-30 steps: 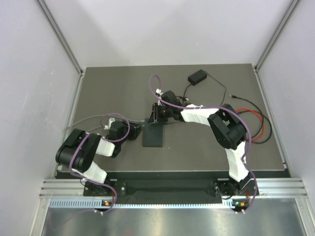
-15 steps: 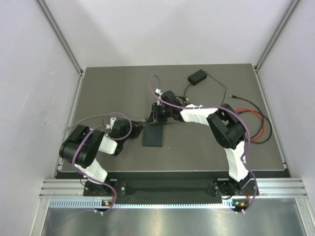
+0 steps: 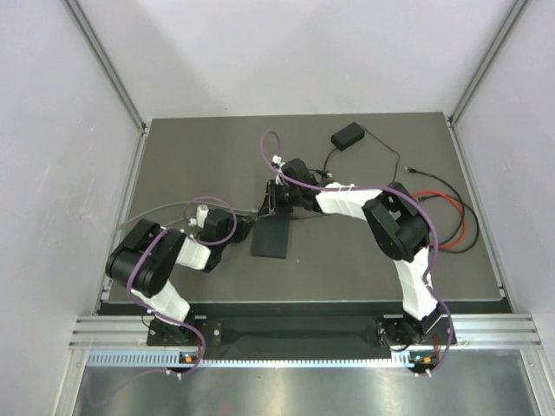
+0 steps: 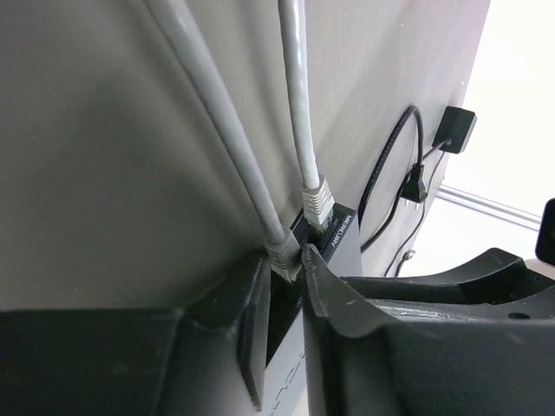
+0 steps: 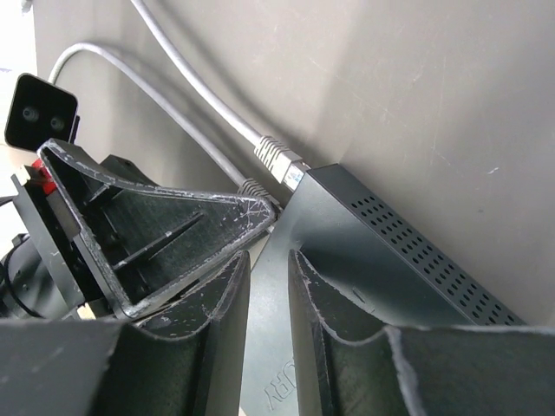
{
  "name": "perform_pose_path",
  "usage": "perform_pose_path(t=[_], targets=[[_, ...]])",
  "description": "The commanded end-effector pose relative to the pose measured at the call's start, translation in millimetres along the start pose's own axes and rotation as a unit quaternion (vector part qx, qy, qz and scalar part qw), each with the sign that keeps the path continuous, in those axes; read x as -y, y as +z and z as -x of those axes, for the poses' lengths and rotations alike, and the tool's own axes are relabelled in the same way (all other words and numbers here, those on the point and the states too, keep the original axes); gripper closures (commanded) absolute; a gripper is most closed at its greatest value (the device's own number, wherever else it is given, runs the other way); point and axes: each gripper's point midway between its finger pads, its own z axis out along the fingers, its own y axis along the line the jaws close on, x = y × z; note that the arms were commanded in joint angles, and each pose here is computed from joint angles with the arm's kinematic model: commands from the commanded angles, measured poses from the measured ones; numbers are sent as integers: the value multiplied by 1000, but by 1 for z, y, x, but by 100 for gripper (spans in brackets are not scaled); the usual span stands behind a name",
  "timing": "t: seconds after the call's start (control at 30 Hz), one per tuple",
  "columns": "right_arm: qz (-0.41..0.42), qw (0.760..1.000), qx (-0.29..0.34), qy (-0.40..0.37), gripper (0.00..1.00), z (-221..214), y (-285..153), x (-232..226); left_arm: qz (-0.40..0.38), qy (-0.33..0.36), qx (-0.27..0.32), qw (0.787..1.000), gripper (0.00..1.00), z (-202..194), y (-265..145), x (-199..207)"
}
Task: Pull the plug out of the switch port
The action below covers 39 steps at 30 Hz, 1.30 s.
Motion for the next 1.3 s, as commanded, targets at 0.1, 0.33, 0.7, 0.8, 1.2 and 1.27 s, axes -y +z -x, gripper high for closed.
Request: perform_pose_path(t=[0.1, 0.33, 0.7, 0.8, 1.2, 1.27], targets=[[-11, 1000, -7, -9, 75, -1, 8, 8, 60, 41, 16, 997, 90, 1, 2, -36], [-49, 998, -19, -35, 76, -9, 9, 11, 30, 43, 42, 998, 100, 10, -5, -35], [-177, 981, 2, -80, 76, -6, 23, 15, -44, 14, 49, 998, 100, 9, -14, -32], [-182, 978, 14, -100, 76, -6, 26, 14, -44, 17, 54, 997, 100, 11, -16, -35], [-206, 968, -37, -137, 97, -37, 38, 50, -10, 25, 103, 994, 100, 30, -18, -35], [-200, 966, -46, -158, 98, -41, 38, 52, -6, 7, 113, 994, 100, 34, -18, -36]])
